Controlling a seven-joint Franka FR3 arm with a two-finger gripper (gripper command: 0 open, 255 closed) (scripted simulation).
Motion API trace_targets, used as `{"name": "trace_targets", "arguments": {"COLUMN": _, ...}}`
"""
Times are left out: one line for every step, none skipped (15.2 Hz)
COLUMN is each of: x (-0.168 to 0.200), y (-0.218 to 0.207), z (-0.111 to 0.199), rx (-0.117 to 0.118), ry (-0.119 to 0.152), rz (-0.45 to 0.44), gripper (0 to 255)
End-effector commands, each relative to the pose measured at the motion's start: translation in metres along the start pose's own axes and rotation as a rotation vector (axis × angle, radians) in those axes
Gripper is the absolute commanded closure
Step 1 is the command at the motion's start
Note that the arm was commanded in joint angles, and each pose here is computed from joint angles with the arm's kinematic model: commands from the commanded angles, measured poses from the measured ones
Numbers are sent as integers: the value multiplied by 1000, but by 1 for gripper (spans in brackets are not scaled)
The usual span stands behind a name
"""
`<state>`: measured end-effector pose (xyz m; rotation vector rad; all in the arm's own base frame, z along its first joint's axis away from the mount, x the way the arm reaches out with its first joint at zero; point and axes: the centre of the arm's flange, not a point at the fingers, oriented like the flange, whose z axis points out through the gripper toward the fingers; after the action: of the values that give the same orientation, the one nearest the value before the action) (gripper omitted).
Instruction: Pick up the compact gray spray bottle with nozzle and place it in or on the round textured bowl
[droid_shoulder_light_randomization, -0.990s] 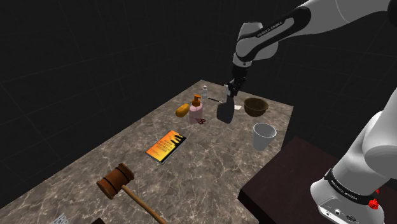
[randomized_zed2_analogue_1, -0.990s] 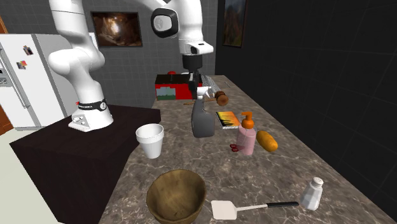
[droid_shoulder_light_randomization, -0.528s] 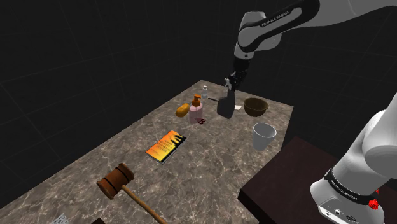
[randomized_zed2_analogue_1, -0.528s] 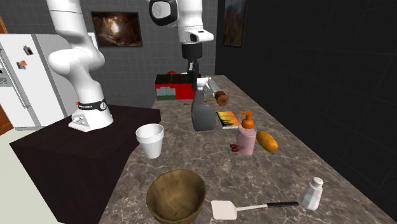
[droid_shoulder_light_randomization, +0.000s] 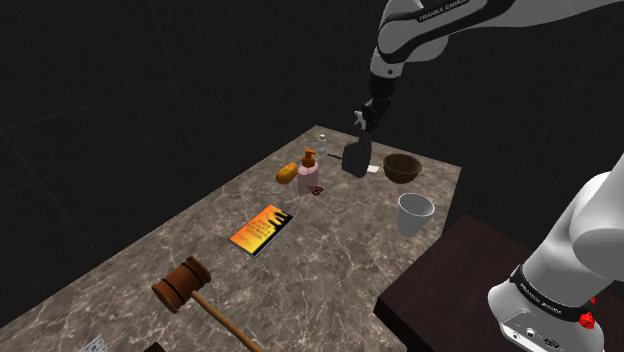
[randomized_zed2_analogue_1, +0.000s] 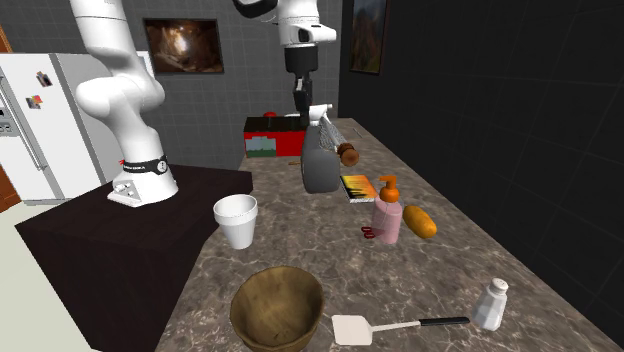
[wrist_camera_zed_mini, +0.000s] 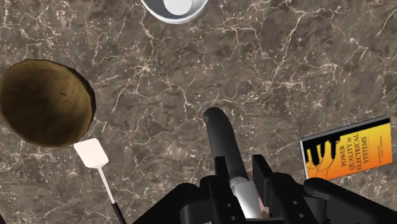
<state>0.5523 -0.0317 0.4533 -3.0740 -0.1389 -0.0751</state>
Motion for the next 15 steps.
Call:
{"name": "trace_targets", "arguments": {"x": 1, "y": 0, "z": -7, "rx": 0, "ry": 0, "rz": 0, "gripper": 255}}
{"name": "trace_targets", "arguments": {"x": 0, "y": 12, "z": -12, "rx": 0, "ry": 0, "rz": 0, "gripper": 255}}
{"name": "trace_targets", "arguments": {"x": -1, "y": 24, "z": -16, "rx": 0, "ry": 0, "rz": 0, "gripper": 255}}
{"name": "trace_targets", "arguments": {"x": -2, "y": 37, "z": -21, "rx": 0, "ry": 0, "rz": 0, "gripper": 255}}
{"name": "trace_targets", "arguments": {"x": -3, "y": 49, "z": -25, "rx": 0, "ry": 0, "rz": 0, "gripper": 255}}
{"name": "trace_targets", "arguments": {"x": -4, "y": 61, "z": -30, "rx": 0, "ry": 0, "rz": 0, "gripper": 255}}
{"name": "trace_targets", "arguments": {"x": -4, "y": 74, "z": -35, "rx": 0, "ry": 0, "rz": 0, "gripper": 255}}
{"name": "trace_targets", "arguments": {"x": -5, "y": 86, "z": -39, "rx": 0, "ry": 0, "rz": 0, "gripper": 255}}
{"name": "trace_targets", "arguments": {"x": -6, "y": 98, "z": -44, "rx": 0, "ry": 0, "rz": 0, "gripper": 255}}
{"name": "trace_targets", "arguments": {"x": -7, "y": 111, "z": -48, "rx": 0, "ry": 0, "rz": 0, "gripper": 255}}
{"name": "trace_targets", "arguments": {"x": -8, "y": 123, "z": -53, "rx": 0, "ry": 0, "rz": 0, "gripper": 255}}
{"name": "trace_targets", "arguments": {"x": -9, "y": 135, "z": -57, "rx": 0, "ry": 0, "rz": 0, "gripper": 255}}
{"name": "trace_targets", "arguments": {"x": -10, "y": 148, "z": -62, "rx": 0, "ry": 0, "rz": 0, "gripper": 255}}
{"name": "trace_targets", "arguments": {"x": -11, "y": 160, "z": -67, "rx": 0, "ry": 0, "rz": 0, "gripper": 255}}
{"name": "trace_targets", "arguments": {"x": -12, "y": 172, "z": -71, "rx": 0, "ry": 0, "rz": 0, "gripper": 255}}
